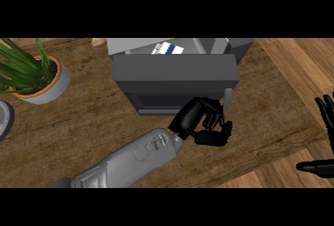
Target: Pick up the milk, place it into the microwave and close the microwave
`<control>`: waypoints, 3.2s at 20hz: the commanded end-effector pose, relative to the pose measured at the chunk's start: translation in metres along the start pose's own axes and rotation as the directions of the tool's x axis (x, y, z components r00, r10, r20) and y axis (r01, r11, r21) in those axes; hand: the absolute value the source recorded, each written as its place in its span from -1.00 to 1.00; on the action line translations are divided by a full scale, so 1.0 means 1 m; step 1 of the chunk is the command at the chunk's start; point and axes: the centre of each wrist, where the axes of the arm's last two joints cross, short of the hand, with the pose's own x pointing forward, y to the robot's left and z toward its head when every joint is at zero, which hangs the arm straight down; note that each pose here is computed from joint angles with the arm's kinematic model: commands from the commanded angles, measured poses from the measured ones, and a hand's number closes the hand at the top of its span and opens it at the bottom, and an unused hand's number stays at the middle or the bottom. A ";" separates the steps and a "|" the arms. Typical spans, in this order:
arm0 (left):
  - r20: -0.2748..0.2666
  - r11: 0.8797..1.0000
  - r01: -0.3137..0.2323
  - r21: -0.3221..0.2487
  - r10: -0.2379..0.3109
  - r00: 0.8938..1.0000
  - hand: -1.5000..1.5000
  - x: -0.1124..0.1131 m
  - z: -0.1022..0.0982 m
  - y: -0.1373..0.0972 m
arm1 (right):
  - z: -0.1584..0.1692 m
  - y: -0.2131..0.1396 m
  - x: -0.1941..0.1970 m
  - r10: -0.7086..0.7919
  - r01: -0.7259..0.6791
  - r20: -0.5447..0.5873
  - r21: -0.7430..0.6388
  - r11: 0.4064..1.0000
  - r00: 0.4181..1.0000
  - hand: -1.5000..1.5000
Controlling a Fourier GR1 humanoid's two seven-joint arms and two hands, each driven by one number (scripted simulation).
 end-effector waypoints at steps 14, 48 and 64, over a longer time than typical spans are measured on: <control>0.038 0.994 0.020 0.111 -0.025 0.999 1.00 0.041 -0.050 0.022 | -0.056 0.013 0.021 -0.161 0.142 0.070 0.226 0.964 0.984 -1.00; 0.009 0.965 0.018 0.263 -0.021 1.000 1.00 0.037 -0.056 0.030 | -0.108 0.106 0.084 -0.257 0.139 0.044 0.748 0.649 0.965 1.00; -0.097 0.747 -0.403 0.529 0.525 0.845 1.00 0.016 -0.041 0.056 | -0.071 0.134 0.080 -0.257 0.270 -0.150 0.800 0.536 0.955 1.00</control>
